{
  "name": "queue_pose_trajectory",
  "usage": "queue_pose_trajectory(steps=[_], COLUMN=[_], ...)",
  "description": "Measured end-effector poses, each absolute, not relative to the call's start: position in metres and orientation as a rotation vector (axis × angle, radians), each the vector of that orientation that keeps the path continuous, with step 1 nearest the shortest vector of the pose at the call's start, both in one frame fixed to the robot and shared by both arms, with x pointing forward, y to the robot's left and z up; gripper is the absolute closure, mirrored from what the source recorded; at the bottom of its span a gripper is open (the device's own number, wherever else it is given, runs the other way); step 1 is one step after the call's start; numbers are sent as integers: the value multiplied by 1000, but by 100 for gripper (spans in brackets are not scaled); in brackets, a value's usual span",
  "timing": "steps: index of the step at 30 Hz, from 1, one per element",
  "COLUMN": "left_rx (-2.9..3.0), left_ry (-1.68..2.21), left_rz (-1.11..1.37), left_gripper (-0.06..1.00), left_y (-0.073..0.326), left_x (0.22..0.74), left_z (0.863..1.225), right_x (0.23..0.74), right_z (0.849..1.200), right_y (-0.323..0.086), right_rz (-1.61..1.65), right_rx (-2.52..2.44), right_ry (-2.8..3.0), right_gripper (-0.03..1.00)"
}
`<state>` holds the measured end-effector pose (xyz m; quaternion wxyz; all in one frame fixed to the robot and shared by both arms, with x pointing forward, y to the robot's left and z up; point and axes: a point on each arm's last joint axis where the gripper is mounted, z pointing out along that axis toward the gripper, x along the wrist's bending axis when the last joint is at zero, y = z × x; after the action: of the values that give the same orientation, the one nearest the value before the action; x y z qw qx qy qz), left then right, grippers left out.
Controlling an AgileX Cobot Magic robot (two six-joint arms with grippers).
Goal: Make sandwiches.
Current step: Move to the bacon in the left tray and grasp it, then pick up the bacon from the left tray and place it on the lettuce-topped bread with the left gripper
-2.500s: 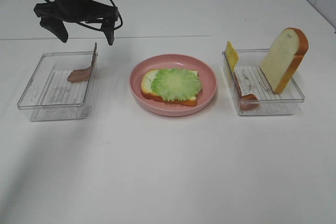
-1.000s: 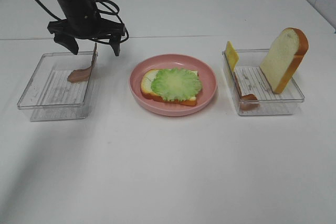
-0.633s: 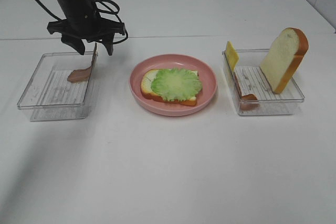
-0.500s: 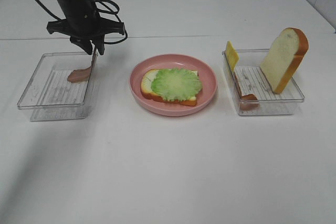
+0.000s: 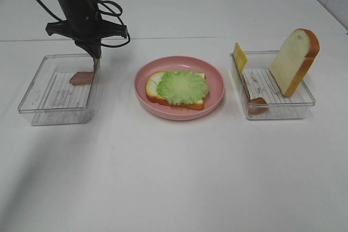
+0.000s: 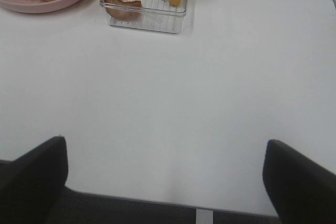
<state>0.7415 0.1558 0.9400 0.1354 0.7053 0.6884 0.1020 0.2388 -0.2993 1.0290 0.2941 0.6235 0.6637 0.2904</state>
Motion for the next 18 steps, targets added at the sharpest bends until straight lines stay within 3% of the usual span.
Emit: queue_pose_trajectory(steps=[3,18], left_rx=[2054,1920], left_ry=[2008,1808], left_rz=[285,283], left_gripper=[94,94], left_y=[156,138], left_x=[740,734], left_z=[945,1050], right_x=[239,239], right_z=[1029,1029], right_y=[-299,-299], right_rz=[773,773], right_rx=[1660,1660], right_ry=[1767,1767], right_gripper=[-1,-1])
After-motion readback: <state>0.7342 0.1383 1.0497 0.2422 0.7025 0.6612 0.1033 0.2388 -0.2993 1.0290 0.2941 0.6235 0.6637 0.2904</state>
